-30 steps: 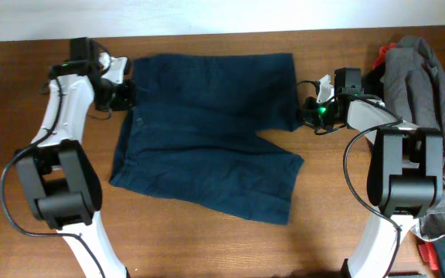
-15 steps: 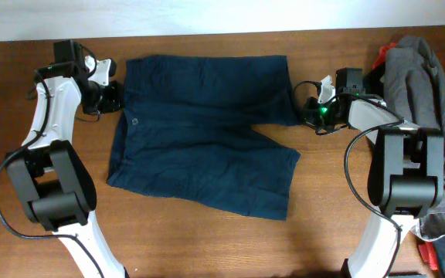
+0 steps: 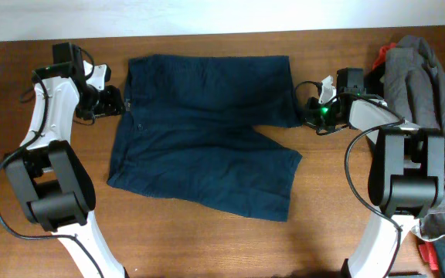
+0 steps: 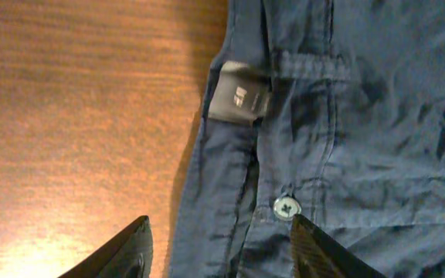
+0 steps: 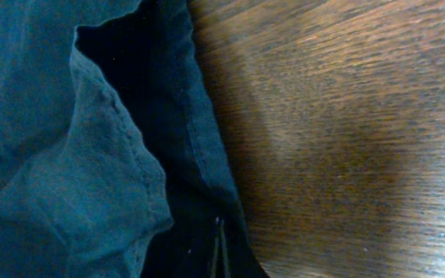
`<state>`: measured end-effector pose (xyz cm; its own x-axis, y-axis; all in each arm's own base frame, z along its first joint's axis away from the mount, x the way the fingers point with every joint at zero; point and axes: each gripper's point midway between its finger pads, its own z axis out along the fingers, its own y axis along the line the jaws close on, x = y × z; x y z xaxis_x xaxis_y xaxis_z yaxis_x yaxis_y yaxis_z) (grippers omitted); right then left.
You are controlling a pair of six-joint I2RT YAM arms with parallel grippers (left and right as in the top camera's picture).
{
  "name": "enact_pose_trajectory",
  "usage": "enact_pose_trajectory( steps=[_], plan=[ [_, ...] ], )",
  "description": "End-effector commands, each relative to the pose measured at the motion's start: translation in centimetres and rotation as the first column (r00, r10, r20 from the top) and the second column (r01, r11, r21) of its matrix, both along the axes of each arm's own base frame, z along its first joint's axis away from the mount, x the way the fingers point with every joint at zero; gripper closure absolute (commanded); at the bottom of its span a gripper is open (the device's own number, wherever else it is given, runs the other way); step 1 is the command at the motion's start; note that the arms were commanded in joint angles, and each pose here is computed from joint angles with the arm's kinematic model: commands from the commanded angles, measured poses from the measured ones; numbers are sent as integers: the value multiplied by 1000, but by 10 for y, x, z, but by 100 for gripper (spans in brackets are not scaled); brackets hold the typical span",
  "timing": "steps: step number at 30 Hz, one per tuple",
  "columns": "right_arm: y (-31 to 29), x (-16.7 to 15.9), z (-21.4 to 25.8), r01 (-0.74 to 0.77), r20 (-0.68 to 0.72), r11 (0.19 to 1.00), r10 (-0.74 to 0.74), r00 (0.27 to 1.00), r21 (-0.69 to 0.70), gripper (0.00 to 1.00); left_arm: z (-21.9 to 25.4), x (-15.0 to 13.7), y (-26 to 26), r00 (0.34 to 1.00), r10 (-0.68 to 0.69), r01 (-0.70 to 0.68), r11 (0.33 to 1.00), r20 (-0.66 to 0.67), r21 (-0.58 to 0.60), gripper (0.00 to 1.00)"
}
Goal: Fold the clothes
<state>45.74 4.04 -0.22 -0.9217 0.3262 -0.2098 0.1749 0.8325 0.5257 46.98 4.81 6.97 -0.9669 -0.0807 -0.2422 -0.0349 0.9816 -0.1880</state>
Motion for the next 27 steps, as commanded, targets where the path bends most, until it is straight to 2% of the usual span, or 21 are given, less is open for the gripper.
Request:
enact_pose_trajectory(
  steps=[1, 3, 10, 12, 14, 17, 20, 24, 27],
  plan=[
    [-30, -31, -50, 48, -146, 990, -68, 987, -136, 96, 18, -1, -8, 1000, -16, 16, 999, 23, -31, 42],
    [-30, -32, -51, 47, -151, 990, -67, 986, -136, 96, 18, -5, -18, 999, -39, 40, 997, 13, -70, 46],
    [-27, -34, -49, 40, -156, 993, -58, 986, -114, 94, -8, -31, -43, 989, -126, 120, 989, -77, -86, 57],
    [-25, -30, -38, 32, -133, 998, -40, 990, -63, 86, -13, -36, -46, 987, -131, 123, 989, -96, -87, 58],
    [-29, -22, -16, 48, -84, 999, -47, 995, 2, 72, -15, -38, -46, 986, -131, 122, 989, -102, -89, 57],
    [-47, -19, 12, 90, -41, 995, -88, 995, 35, 66, -15, -38, -44, 986, -128, 119, 989, -104, -89, 58],
    [-67, -32, 37, 129, -45, 991, -128, 991, 32, 62, -15, -39, -45, 986, -129, 119, 989, -108, -90, 57],
    [-77, -53, 51, 99, -67, 995, -98, 993, 19, 58, -15, -39, -45, 986, -129, 119, 989, -106, -90, 57],
    [-78, -55, 56, 71, -50, 997, -71, 996, 8, 56, -14, -39, -46, 986, -130, 121, 988, -105, -92, 57]
  ],
)
